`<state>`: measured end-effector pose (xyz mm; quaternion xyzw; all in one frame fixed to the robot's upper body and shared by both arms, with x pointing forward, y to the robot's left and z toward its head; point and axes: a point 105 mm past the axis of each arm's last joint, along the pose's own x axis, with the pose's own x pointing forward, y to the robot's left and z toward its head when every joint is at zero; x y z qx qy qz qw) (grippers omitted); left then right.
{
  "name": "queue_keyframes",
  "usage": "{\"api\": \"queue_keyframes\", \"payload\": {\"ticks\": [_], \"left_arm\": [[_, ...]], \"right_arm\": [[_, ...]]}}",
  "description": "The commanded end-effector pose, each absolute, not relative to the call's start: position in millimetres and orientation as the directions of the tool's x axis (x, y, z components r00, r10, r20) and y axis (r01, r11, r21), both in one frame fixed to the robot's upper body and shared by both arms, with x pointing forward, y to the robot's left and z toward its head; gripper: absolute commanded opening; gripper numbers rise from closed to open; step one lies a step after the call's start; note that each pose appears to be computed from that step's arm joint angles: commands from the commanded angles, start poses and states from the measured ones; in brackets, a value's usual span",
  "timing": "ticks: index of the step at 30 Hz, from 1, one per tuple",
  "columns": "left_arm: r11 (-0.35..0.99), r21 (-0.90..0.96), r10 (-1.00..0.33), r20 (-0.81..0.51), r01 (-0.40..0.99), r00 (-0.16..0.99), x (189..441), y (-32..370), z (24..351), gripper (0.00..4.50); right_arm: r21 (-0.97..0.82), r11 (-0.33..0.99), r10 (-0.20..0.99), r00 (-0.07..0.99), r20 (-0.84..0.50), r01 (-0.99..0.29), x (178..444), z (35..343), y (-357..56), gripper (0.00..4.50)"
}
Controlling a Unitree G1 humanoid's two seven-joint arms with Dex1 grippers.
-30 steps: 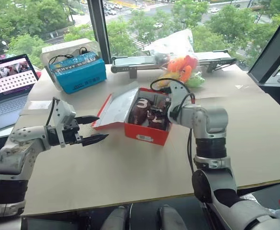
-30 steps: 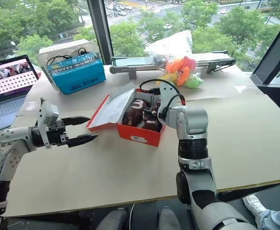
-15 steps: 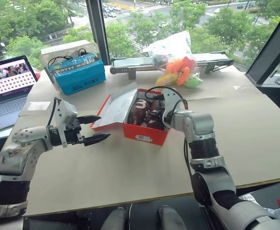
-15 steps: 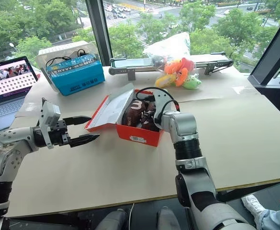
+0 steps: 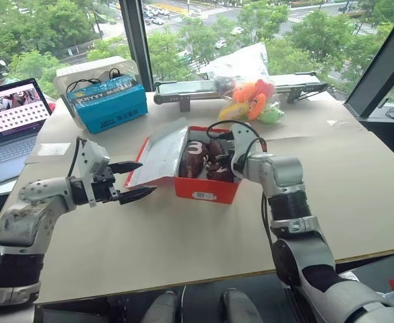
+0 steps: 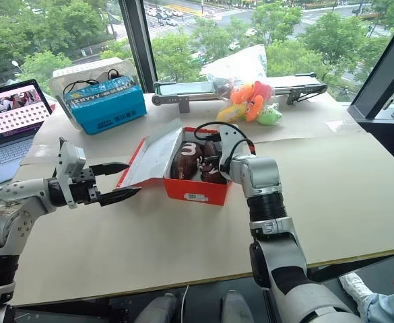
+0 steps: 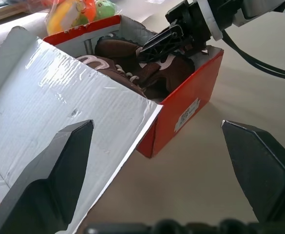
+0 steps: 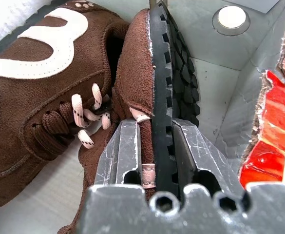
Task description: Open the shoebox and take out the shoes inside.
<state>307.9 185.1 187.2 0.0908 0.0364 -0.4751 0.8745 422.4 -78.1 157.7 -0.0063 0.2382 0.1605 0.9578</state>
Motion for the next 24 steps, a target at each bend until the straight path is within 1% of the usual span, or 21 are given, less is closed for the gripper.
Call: {"api": "queue_keyframes", "payload": {"ticks": [1,4,7,10,12,14,16,18,20,23,24], "left_arm": [[0.516,0.162,-0.835,-0.122,0.841,0.536,308.2,181.6,198.5,4.5],[0.513,0.162,-0.837,-0.124,0.843,0.534,308.6,181.6,198.6,4.5],[0.509,0.163,-0.839,-0.125,0.845,0.529,309.6,181.1,199.4,4.5],[0.5,0.164,-0.844,-0.129,0.85,0.521,310.5,179.8,199.9,4.5],[0.497,0.164,-0.845,-0.131,0.852,0.518,310.8,179.2,200.2,4.5],[0.495,0.165,-0.846,-0.131,0.853,0.516,311.0,179.1,200.5,4.5],[0.492,0.165,-0.848,-0.13,0.855,0.514,311.3,178.2,200.9,4.5],[0.488,0.164,-0.851,-0.128,0.857,0.509,311.8,175.9,200.3,4.5],[0.486,0.163,-0.852,-0.128,0.859,0.507,311.8,174.9,199.8,4.5],[0.474,0.158,-0.86,-0.129,0.866,0.494,312.1,170.8,198.1,4.5],[0.472,0.158,-0.861,-0.129,0.868,0.492,312.4,170.0,197.7,4.5]], "right_arm": [[0.058,0.951,0.305,0.892,-0.334,-0.304,429.1,203.3,-75.0,0.69],[0.039,0.959,0.282,0.928,-0.243,-0.282,430.4,242.4,-81.5,0.69],[0.053,0.97,0.244,0.953,-0.181,-0.238,429.6,271.3,-94.7,0.69],[0.1,0.976,0.204,0.97,-0.13,-0.192,423.9,293.8,-114.1,0.69],[0.174,0.972,0.18,0.977,-0.112,-0.159,417.3,303.8,-133.3,0.69],[0.227,0.966,0.155,0.982,-0.112,-0.127,411.1,306.9,-153.6,0.69],[0.289,0.956,0.099,0.984,-0.15,-0.053,404.9,297.2,-190.9,0.69],[0.349,0.937,0.052,0.971,-0.234,0.034,397.3,267.4,-230.9,0.69],[0.365,0.928,0.037,0.961,-0.273,0.068,392.4,253.1,-245.9,0.69],[0.379,0.908,-0.028,0.93,-0.367,0.177,383.6,207.9,-280.1,0.69],[0.375,0.905,-0.045,0.921,-0.388,0.202,381.3,197.0,-287.3,0.69]]}}
